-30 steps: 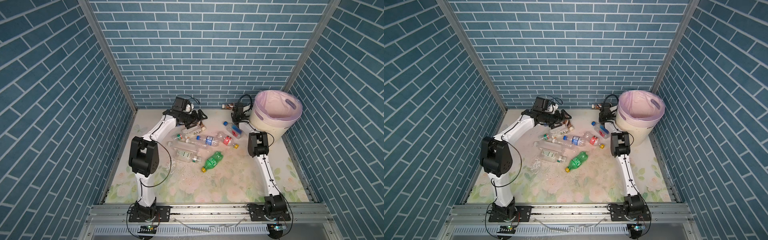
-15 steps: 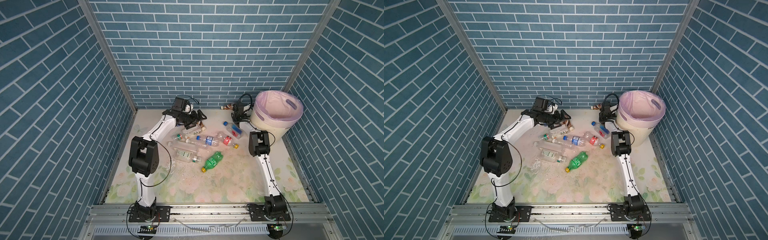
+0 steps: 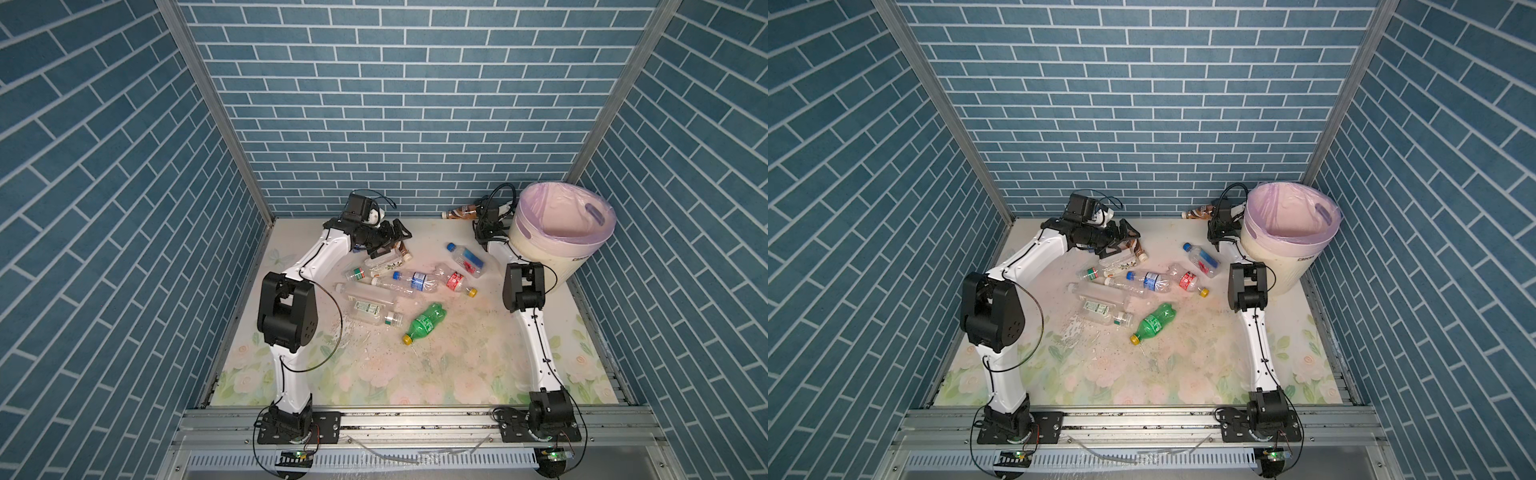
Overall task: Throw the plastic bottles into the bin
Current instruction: 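Close the right gripper around the Nescafe bottle's base against the wall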
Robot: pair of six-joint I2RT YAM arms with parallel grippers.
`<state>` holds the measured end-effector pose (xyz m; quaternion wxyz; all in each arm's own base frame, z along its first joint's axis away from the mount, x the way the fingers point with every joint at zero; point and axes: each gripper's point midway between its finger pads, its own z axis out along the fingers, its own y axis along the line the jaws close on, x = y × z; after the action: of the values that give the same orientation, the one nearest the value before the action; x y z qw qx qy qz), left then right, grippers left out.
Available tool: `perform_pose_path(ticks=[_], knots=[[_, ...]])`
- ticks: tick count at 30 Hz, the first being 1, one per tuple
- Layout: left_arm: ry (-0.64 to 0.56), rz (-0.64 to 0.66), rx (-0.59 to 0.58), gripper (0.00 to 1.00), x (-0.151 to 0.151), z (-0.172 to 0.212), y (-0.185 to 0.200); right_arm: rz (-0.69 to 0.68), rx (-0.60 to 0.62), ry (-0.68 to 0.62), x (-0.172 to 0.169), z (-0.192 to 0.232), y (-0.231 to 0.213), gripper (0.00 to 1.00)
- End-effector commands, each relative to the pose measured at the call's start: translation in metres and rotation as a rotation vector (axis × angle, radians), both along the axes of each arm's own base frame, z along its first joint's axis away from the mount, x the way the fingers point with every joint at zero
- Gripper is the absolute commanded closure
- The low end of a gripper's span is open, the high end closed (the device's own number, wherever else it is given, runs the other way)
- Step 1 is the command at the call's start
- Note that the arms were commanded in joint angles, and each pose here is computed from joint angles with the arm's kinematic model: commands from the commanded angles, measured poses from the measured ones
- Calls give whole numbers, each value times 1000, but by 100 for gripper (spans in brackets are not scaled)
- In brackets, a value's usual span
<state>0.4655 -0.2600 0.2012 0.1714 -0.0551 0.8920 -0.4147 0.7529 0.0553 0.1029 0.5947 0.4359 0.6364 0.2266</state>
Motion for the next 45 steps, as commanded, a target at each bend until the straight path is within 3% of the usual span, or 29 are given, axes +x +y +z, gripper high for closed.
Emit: perform_pose_path(ticks=[1,30,45], knots=[[11,-4,6,1,6,-7,2,37,7,-41,8,3,4,1],[30,3,11,1,7,-13,5,91,102,36,8,-48,33,1],[32,8,15,1,8,-14,7,138,100,4,8,-36,43,27]])
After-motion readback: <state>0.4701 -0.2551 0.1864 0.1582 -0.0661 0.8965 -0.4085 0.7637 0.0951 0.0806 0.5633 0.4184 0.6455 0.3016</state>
